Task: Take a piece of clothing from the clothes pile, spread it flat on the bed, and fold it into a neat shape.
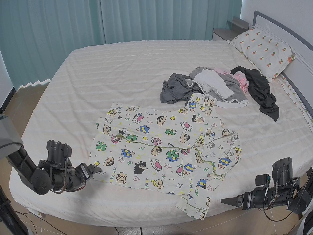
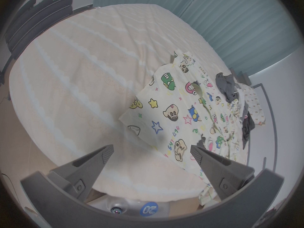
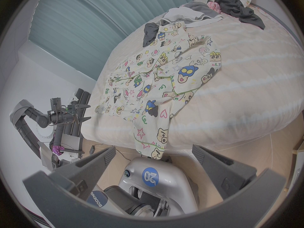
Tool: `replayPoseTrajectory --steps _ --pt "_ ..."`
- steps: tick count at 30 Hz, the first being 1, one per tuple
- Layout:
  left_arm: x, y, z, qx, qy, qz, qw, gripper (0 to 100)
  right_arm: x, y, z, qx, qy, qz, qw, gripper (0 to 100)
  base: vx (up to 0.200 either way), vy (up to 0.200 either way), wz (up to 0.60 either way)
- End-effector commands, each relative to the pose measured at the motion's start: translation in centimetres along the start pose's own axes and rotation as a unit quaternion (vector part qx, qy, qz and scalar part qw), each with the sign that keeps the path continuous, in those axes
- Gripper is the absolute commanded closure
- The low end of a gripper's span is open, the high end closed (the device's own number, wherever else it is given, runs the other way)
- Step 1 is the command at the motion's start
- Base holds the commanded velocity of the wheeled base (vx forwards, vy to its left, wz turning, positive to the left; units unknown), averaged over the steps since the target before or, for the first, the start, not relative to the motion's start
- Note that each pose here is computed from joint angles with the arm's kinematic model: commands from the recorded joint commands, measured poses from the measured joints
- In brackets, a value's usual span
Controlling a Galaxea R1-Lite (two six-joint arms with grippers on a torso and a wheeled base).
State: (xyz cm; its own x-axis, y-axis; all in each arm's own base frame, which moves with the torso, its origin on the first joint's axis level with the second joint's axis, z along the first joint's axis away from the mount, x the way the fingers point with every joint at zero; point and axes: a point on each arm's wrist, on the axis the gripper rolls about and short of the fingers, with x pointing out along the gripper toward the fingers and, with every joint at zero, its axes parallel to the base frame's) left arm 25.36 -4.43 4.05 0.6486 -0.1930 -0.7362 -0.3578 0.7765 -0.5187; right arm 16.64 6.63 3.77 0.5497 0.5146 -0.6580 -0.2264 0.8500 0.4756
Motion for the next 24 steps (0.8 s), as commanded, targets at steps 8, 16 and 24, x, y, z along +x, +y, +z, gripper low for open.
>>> replayPoseTrajectory --steps 8,16,24 --pt "5.6 -0.1 0.2 0.001 -0.012 0.065 0.9978 0 0.1 -0.1 -0.8 0.001 0.019 -0.002 0.9998 0 0.000 0.000 0.00" --pt "6.6 -1.1 1.4 -0.020 -0.044 0.062 0.9969 0 0.2 0.1 -0.9 -0.002 0.022 0.001 0.9998 0 0.000 0.000 0.00" --pt "7.0 -0.7 1.2 -0.017 -0.044 0.077 0.9960 100 1.3 0.7 -1.6 -0.015 0.055 0.010 0.9983 0 0.000 0.000 0.00"
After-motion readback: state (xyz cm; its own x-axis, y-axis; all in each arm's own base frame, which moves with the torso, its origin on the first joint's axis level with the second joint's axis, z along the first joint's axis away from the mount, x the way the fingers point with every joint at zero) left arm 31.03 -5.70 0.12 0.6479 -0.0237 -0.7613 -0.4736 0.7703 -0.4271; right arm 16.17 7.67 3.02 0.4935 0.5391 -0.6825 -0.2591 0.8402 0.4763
